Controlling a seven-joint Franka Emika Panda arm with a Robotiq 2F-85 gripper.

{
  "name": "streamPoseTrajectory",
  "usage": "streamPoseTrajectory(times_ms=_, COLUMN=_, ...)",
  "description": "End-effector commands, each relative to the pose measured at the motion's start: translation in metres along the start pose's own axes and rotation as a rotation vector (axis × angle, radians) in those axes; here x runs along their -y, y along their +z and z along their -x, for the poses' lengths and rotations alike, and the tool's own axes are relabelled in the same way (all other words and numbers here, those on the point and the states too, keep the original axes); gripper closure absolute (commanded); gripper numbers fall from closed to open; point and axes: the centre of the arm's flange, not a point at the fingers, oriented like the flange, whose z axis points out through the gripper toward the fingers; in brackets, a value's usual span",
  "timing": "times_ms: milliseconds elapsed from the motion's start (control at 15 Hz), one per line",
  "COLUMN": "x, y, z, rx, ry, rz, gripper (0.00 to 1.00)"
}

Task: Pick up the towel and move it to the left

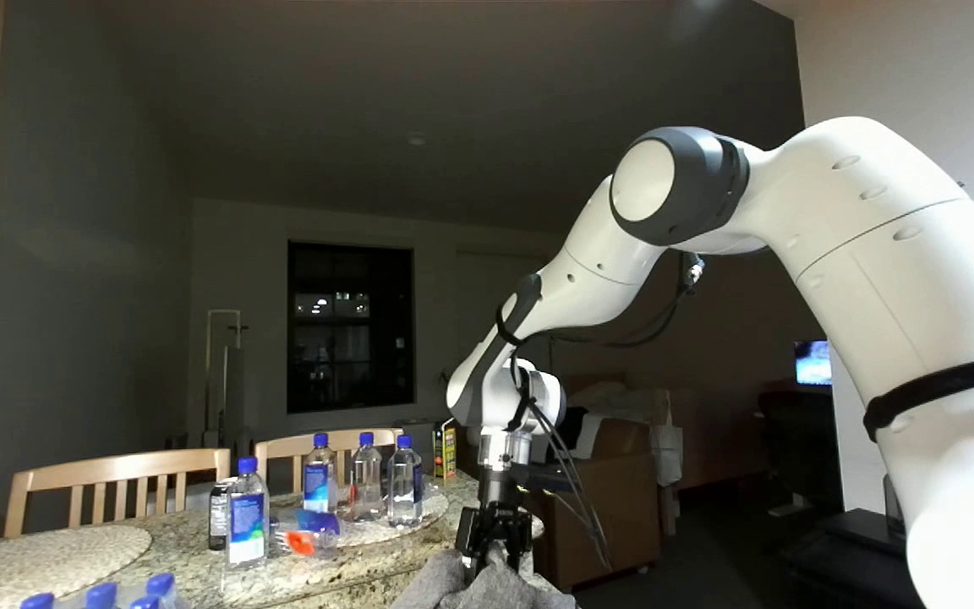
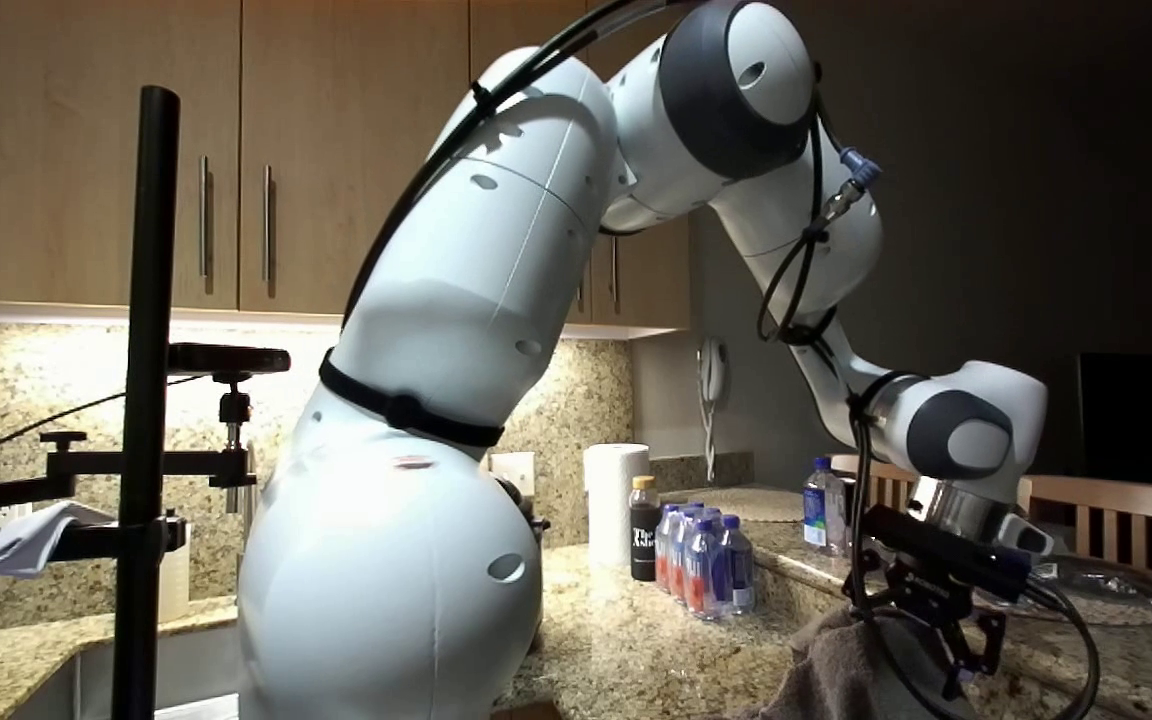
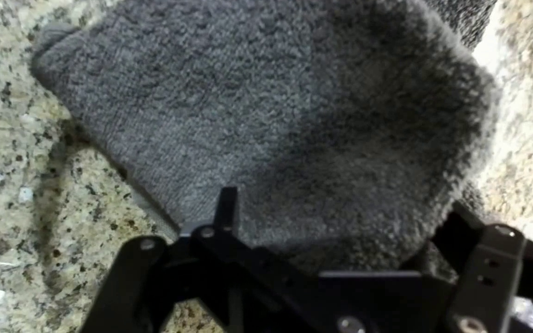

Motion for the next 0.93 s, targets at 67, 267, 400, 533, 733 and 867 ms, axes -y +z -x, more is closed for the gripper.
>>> streamPoseTrajectory(times_ms=67, x=0.012, y=0.027, z=0.002, rx=-0.032, ry=-0.034, rz=-0.025, gripper=0.25)
streamPoseTrajectory(times_ms=267, x=0.017, y=0.027, z=0.001, rx=-0.022, ry=-0.031, rz=-0.051, gripper=0.4)
streamPoseTrajectory(times_ms=400, x=0.013, y=0.023, z=0.0, rx=-0.019, ry=-0.014, rz=-0.07, gripper=0.52)
streamPoseTrajectory(times_ms=533, x=0.006, y=0.02, z=0.002, rx=-0.011, ry=0.013, rz=-0.098, gripper=0.64)
streamPoseTrajectory(times_ms=733, x=-0.003, y=0.017, z=0.005, rx=0.029, ry=0.041, rz=-0.151, gripper=0.82)
streamPoseTrajectory(times_ms=867, x=-0.005, y=0.017, z=0.009, rx=0.074, ry=0.048, rz=-0.201, gripper=0.89)
